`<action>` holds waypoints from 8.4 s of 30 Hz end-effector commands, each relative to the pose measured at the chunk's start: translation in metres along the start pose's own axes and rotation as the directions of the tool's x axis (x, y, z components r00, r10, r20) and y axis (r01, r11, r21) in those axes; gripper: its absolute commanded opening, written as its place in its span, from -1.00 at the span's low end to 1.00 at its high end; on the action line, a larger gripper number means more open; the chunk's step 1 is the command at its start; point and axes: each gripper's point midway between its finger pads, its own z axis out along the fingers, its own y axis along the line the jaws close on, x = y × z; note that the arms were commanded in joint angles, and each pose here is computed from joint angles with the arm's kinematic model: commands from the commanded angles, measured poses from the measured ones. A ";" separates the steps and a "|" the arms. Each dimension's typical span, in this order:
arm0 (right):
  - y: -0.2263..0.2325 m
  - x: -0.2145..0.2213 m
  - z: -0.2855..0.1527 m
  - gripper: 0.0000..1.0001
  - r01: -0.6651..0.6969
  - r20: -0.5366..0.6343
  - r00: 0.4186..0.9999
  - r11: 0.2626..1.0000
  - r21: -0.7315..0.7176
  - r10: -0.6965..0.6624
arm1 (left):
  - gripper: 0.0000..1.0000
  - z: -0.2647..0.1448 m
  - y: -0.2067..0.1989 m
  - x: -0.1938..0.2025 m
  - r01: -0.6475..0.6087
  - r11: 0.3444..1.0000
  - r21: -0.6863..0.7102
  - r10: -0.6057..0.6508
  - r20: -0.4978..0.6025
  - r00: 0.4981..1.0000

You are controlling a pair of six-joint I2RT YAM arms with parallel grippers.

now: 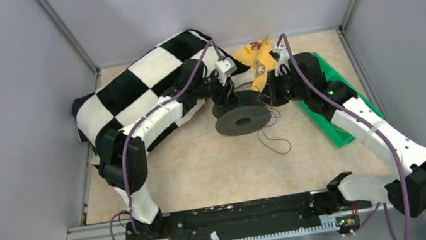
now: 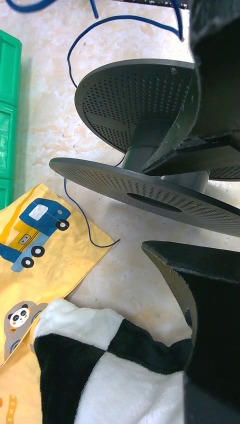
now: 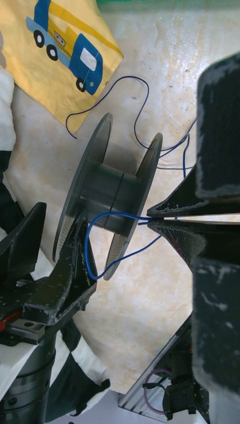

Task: Wrap the cables

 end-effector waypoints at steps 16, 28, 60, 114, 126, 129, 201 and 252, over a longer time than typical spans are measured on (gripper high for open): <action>-0.001 -0.014 0.007 -1.00 0.022 0.044 0.999 1.000 0.016 -0.023 | 0.44 -0.048 -0.020 -0.073 -0.109 0.994 -0.011 0.110 0.076 0.991; 0.000 -0.026 0.003 -1.00 0.065 0.048 0.997 0.997 0.033 -0.066 | 0.51 -0.074 -0.016 -0.094 -0.129 0.984 -0.123 0.142 0.103 0.985; -0.016 -0.032 0.028 -1.00 0.318 0.064 0.943 0.942 0.108 -0.326 | 0.64 -0.064 -0.002 -0.081 -0.095 0.995 -0.033 0.097 0.060 0.993; -0.020 0.012 0.072 -1.00 0.401 0.054 0.914 0.916 0.033 -0.402 | 0.49 -0.003 -0.006 -0.058 -0.294 0.932 0.214 0.261 0.170 0.950; -0.021 0.006 0.065 -1.00 0.406 0.076 0.909 0.912 0.053 -0.409 | 0.50 0.012 -0.012 -0.055 -0.343 0.893 0.293 0.303 0.173 0.937; -0.020 0.006 0.064 -1.00 0.409 0.070 0.909 0.911 0.047 -0.411 | 0.40 0.017 -0.013 -0.052 -0.343 0.885 0.314 0.301 0.175 0.937; -0.067 0.032 0.039 0.91 0.204 0.026 0.978 0.970 0.132 -0.209 | -1.00 -0.155 0.049 -0.128 0.362 0.854 -0.375 -0.246 0.321 0.915; -0.037 -0.181 -0.025 -1.00 0.123 0.598 0.700 0.891 0.437 -0.390 | -1.00 -0.222 -0.002 -0.122 0.042 0.958 -0.283 0.033 0.254 0.967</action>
